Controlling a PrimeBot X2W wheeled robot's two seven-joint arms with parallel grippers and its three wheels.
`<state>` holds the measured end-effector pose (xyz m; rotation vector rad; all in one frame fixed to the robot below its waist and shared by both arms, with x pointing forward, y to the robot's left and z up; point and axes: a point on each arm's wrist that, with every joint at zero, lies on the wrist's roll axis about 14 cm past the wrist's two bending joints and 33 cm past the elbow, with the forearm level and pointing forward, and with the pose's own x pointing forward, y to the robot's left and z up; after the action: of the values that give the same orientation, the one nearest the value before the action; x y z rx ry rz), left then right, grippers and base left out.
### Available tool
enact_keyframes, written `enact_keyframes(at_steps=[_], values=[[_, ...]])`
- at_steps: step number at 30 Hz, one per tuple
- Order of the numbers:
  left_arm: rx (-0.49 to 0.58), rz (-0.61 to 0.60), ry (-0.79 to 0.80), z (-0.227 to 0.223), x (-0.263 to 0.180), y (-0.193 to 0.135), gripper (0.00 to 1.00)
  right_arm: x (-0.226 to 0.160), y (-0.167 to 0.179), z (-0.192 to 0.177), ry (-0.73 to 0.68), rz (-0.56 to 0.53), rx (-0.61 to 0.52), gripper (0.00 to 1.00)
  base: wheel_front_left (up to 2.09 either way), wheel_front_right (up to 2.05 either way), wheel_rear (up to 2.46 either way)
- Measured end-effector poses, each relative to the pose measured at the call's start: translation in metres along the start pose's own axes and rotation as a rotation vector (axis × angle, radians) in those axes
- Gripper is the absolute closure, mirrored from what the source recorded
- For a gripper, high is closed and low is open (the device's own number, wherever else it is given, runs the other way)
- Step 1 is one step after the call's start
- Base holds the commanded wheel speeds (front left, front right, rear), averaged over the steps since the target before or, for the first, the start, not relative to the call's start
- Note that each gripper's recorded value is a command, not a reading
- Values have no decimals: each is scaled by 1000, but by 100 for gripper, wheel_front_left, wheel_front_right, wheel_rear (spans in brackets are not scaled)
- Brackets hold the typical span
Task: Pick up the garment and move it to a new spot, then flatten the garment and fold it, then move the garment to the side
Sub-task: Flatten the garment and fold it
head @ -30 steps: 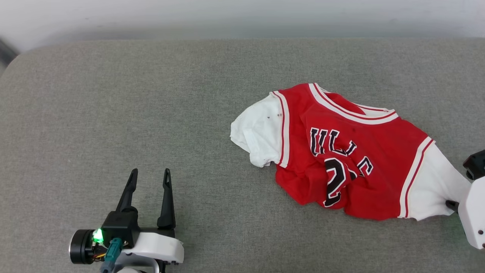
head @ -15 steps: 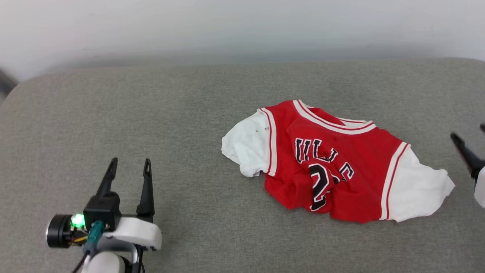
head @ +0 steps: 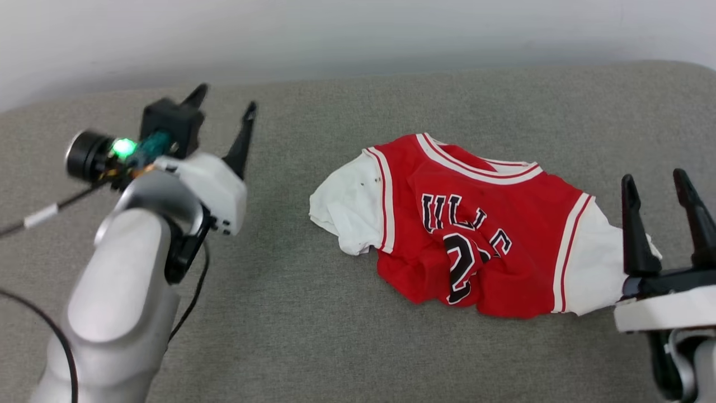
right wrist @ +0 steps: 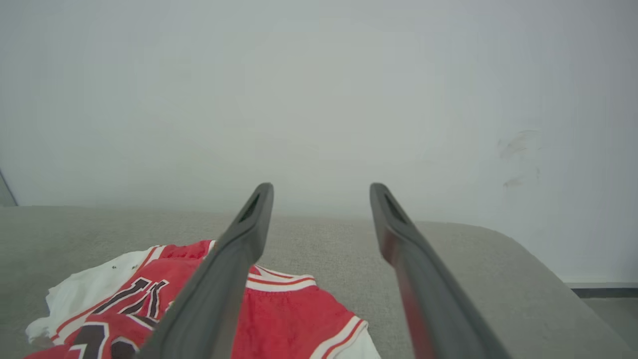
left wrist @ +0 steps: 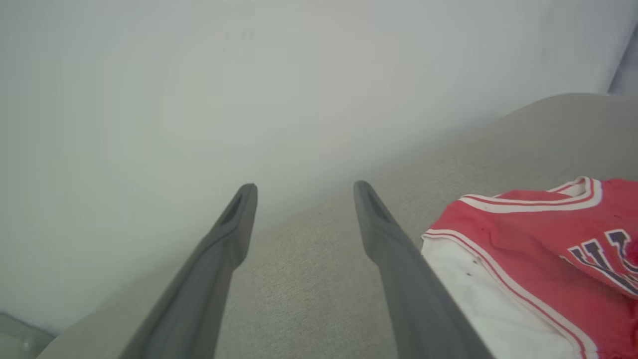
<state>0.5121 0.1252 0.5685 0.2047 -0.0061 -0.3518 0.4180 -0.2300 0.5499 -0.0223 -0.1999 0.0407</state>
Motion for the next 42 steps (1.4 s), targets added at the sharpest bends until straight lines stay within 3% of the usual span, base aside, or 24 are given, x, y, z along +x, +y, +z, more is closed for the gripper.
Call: enact_keyframes(at_steps=[5,11,21,28,35,36,37,42], values=[[-4,-151,136,0,26,-25,0,-13,14,-4,-6,-39,60,0,0,0,0],[17,-340,452,-38,34,-57,0,-20,22,-15,24,-45,68,0,0,0,0],[200,-542,901,-106,29,-79,0,-13,23,-39,80,-54,66,0,0,0,0],[317,-627,1085,-160,21,-91,0,-10,21,-59,129,-62,61,0,0,0,0],[360,-674,1110,-175,23,-96,1,-11,16,-67,153,-77,52,0,0,0,0],[354,-677,1105,-175,23,-97,87,-11,16,-67,153,-77,53,0,0,0,0],[352,-680,1101,-175,22,-98,100,-11,16,-67,153,-77,54,0,0,0,0],[327,-679,1031,-159,20,-100,100,-10,13,-56,124,-81,43,0,0,0,0]])
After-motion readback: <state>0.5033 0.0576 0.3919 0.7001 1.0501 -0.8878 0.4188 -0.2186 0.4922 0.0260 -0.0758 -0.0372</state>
